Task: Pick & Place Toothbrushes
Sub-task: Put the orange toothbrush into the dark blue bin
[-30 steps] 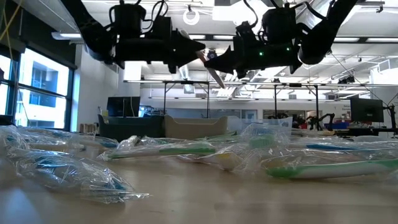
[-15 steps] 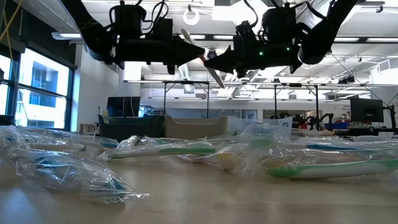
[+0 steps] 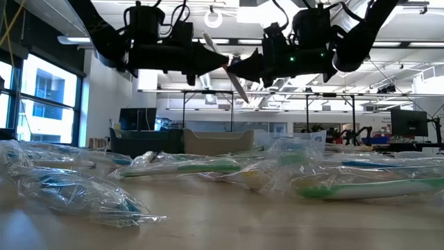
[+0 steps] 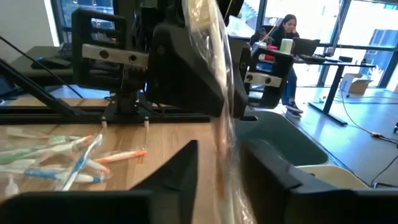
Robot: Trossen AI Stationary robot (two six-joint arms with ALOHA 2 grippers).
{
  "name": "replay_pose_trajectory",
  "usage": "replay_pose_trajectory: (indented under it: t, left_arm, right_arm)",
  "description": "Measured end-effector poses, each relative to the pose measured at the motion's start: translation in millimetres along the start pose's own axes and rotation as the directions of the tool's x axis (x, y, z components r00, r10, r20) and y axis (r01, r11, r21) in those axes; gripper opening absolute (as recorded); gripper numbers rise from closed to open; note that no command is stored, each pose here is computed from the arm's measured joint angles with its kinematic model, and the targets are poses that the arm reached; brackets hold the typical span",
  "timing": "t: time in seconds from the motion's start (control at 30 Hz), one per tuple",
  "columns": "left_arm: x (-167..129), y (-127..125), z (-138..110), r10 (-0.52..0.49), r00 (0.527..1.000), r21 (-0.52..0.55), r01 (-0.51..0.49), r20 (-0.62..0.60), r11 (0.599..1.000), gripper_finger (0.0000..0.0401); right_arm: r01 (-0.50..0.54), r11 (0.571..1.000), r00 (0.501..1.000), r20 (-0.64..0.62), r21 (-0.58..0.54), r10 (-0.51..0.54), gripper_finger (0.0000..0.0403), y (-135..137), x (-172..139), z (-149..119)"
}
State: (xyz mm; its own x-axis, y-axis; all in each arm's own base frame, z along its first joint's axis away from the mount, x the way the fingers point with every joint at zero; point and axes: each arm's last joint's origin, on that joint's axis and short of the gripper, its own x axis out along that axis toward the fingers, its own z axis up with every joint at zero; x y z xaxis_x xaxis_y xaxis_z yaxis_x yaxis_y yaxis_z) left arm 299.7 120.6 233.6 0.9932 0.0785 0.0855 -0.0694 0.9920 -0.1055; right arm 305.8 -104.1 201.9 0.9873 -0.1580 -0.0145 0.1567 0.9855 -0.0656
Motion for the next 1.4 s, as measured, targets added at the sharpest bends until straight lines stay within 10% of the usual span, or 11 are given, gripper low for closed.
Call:
replay_pose_trajectory:
  t: [0.37,1.4]
  left_arm:
    - [0.0,0.4,-1.4,0.004,1.0,0.003,-0.004,-0.014,1.0,0.0025]
    - [-1.5,-0.1,1.1,0.007,1.0,0.014,-0.006,-0.013,1.0,0.0026]
  right_arm:
    - [0.01,1.0,0.999,-0.045,0.029,-0.009,0.0229,-1.4,-5.9,6.1]
    - [0.157,0.987,0.942,-0.305,0.029,-0.141,0.0194,-3.5,-31.9,13.6]
